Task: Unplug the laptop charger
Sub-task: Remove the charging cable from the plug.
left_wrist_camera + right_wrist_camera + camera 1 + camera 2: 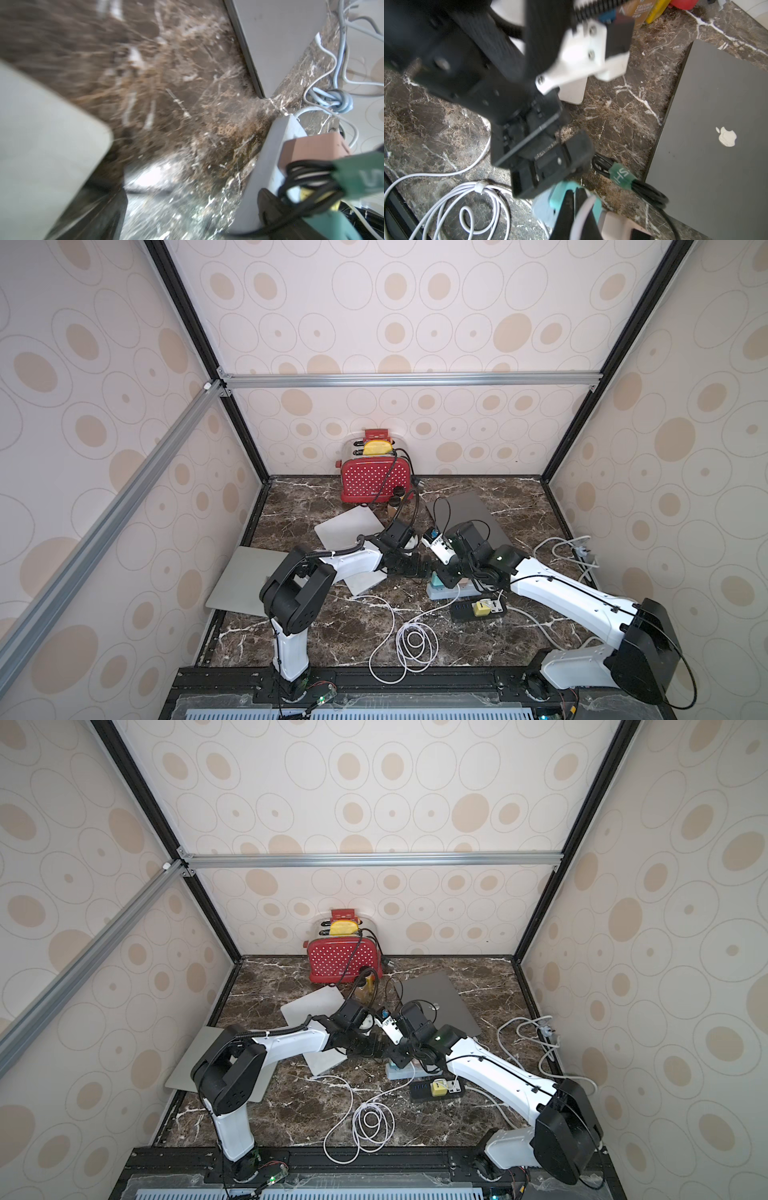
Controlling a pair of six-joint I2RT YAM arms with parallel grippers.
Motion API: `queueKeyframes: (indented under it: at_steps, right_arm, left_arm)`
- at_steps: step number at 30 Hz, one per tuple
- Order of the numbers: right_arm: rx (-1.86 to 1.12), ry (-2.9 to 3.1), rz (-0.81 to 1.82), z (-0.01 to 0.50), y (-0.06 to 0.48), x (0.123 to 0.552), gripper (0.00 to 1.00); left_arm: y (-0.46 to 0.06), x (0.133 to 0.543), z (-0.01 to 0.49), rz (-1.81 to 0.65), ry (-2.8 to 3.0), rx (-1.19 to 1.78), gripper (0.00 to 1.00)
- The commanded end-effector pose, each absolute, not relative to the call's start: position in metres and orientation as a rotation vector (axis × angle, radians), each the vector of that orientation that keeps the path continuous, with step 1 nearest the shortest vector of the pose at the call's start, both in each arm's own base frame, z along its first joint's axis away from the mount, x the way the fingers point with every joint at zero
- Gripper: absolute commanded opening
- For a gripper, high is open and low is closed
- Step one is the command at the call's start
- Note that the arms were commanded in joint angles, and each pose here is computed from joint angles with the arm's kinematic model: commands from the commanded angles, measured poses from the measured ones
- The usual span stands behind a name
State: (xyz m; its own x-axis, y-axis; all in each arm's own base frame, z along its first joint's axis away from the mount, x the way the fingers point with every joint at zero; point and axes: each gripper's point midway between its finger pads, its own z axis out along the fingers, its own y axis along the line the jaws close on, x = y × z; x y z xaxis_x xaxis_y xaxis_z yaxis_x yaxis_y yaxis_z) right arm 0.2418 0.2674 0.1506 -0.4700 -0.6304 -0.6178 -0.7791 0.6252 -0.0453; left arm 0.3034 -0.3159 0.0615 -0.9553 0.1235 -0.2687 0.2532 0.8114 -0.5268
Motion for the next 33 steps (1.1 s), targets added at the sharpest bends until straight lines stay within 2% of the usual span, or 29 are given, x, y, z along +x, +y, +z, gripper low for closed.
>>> queueKeyframes:
  at_steps: [1, 5, 16, 33]
  right_arm:
    - [-1.032, 2.185, 0.363, 0.163, 0.271, 0.246, 0.00]
    - [-1.003, 2.199, 0.370, 0.158, 0.271, 0.250, 0.00]
    - [-1.004, 2.238, 0.364, 0.148, 0.274, 0.254, 0.00]
    - [-1.006, 2.253, 0.414, 0.139, 0.280, 0.251, 0.00]
  left_arm:
    - [-0.296, 0.307, 0.083, -0.824, 2.758, 0.305, 0.99]
    - [-0.307, 0.305, 0.095, -0.933, 2.722, 0.292, 0.99]
    - [-0.331, 0.296, 0.087, -1.058, 2.693, 0.273, 0.99]
    - [-0.327, 0.290, 0.047, -0.981, 2.783, 0.264, 0.99]
